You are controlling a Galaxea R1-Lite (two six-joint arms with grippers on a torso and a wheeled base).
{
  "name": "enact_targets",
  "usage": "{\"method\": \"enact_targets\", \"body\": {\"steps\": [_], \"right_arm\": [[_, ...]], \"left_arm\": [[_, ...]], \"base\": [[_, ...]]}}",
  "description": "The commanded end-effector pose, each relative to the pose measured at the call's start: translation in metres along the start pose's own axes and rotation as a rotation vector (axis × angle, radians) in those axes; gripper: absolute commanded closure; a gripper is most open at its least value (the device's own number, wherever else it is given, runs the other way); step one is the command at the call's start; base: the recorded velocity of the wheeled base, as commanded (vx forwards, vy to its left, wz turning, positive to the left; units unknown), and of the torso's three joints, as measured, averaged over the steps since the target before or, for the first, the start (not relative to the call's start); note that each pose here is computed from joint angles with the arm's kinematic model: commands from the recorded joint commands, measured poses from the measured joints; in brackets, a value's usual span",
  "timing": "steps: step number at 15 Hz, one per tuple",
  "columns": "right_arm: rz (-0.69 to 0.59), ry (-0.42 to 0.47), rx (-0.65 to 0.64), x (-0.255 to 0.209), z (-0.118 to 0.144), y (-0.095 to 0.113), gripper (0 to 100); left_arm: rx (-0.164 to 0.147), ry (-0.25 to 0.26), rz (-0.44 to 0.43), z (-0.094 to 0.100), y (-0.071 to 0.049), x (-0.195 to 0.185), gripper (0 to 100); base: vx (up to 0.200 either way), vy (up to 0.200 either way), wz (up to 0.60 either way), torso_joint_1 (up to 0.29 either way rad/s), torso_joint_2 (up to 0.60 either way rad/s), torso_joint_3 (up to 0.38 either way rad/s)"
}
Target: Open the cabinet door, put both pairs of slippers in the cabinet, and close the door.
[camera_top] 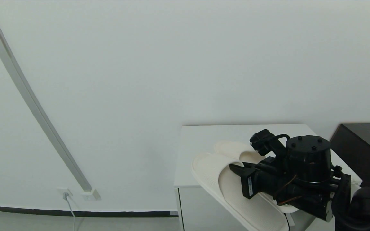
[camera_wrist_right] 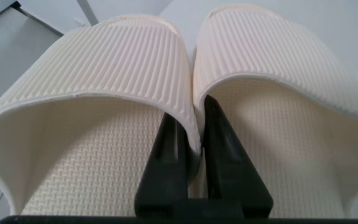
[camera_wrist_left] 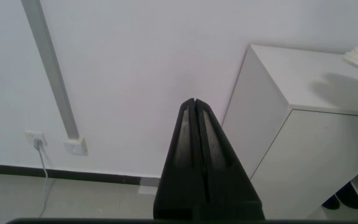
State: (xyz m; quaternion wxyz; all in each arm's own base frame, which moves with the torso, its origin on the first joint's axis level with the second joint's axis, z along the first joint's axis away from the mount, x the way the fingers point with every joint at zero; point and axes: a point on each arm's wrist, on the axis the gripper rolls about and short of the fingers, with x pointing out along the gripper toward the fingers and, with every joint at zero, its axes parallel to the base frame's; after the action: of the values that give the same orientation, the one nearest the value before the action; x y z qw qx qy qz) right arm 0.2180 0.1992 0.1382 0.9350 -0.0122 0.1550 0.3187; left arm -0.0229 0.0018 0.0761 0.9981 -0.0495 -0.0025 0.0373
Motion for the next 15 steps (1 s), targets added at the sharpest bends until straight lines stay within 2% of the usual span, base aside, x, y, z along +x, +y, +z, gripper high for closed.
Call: {"method": "enact_targets", "body": {"steps": [1, 8, 15], "right_arm": [[0.002, 0.016, -0.002, 0.0035, -0.0040, 0.0011, 100], [0.003, 0.025, -0.004, 0.0050, -0.0064, 0.0018, 100], [0.013, 0.025, -0.009, 0.0054, -0.0105, 0.0047, 100]], "left_arm": [[0.000, 0.001, 0.001, 0.0000, 0.0000, 0.0001, 100], [0.000, 0.001, 0.001, 0.0000, 0.0000, 0.0001, 100], [0.000, 0.001, 0.001, 0.0000, 0.0000, 0.0001, 100]], "base": [[-0.200, 0.000, 0.00, -0.002, 0.00, 0.002], [-0.200, 0.000, 0.00, -0.002, 0.00, 0.004], [0.000, 0.000, 0.00, 0.000, 0.00, 0.000]]}}
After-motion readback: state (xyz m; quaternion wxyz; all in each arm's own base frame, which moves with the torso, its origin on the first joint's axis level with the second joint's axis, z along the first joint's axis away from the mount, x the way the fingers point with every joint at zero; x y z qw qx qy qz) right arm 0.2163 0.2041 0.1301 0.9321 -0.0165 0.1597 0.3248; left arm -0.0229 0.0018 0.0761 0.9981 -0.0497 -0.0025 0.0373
